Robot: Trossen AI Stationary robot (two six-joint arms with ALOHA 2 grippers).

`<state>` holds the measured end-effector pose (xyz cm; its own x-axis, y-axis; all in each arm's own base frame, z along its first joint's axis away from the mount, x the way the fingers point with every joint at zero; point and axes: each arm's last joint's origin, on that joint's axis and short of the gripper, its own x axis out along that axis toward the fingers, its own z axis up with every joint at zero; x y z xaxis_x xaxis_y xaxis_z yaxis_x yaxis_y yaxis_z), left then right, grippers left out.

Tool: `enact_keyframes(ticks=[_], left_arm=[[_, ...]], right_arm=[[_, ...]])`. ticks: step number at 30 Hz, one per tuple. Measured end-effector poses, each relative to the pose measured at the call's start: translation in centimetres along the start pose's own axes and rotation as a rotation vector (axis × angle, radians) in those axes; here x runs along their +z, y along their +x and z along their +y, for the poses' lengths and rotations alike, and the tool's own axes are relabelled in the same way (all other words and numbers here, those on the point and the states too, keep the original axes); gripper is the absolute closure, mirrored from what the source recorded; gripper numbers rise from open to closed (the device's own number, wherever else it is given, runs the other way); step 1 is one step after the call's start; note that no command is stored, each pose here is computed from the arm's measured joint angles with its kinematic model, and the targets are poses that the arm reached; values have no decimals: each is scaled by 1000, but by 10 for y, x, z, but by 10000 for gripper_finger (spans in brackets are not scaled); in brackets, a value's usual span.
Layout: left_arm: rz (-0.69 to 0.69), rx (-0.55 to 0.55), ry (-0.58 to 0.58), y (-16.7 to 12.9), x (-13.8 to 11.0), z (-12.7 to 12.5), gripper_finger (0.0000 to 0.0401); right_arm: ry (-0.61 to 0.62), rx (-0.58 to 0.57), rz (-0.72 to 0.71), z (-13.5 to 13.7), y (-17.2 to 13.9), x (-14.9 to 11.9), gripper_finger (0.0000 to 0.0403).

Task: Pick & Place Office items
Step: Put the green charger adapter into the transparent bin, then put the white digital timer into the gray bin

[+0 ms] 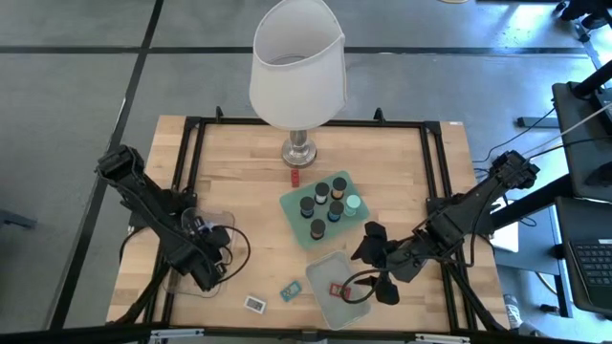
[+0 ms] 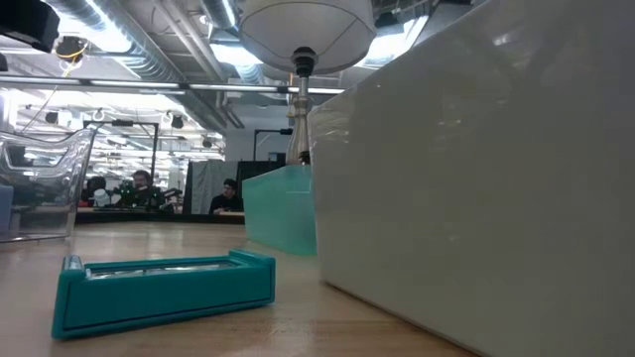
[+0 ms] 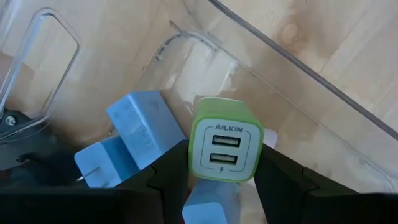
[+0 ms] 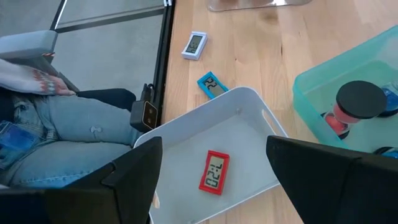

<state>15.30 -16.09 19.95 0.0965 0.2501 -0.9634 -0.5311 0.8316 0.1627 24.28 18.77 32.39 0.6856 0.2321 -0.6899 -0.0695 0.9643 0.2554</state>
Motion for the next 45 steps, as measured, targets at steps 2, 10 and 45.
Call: enact_keyframes(ticks=[2, 10, 45], left_arm=[[-1, -1, 4, 0, 0, 0, 242], [-28, 3, -71, 0, 1, 0, 224], [-466, -399, -93, -98, 20, -36, 193]], right_arm=[[-2, 0, 0, 0, 0, 0, 112], [-2, -33, -23, -1, 0, 1, 112], [-363, -32, -226, 12, 115, 13, 112]])
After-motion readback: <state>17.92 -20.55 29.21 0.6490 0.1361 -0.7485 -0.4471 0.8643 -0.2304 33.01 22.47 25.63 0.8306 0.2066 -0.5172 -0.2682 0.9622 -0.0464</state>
